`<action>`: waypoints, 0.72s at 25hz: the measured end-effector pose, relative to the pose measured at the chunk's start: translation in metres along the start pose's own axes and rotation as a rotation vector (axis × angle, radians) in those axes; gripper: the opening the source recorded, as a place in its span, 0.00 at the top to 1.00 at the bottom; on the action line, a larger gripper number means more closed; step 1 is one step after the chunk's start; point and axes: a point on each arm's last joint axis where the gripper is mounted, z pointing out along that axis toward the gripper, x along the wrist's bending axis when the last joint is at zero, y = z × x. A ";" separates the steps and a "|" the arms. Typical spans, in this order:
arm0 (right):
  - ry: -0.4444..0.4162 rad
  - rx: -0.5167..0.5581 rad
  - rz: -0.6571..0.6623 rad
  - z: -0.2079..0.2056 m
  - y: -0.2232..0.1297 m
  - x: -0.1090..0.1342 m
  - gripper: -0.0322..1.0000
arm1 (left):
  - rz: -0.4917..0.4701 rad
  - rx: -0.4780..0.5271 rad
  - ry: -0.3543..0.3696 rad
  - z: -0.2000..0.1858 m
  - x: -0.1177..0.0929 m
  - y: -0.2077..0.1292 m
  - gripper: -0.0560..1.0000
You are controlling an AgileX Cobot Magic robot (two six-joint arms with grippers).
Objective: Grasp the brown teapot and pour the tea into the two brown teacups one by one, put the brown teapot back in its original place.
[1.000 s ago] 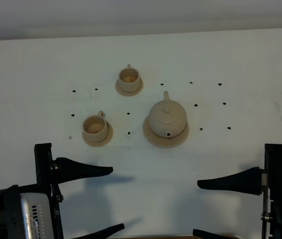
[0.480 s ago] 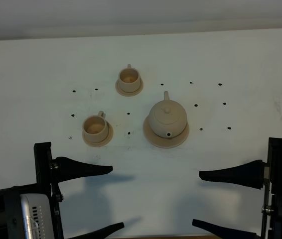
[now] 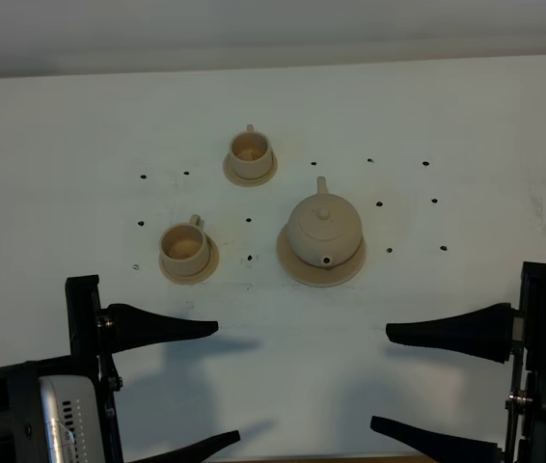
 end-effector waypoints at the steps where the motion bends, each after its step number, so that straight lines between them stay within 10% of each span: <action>1: 0.000 -0.001 0.002 0.000 0.000 0.000 0.45 | -0.003 -0.001 0.000 0.000 0.000 0.000 0.34; 18: -0.331 0.047 0.170 -0.002 0.021 -0.040 0.45 | -0.227 0.112 0.293 0.021 0.048 0.011 0.33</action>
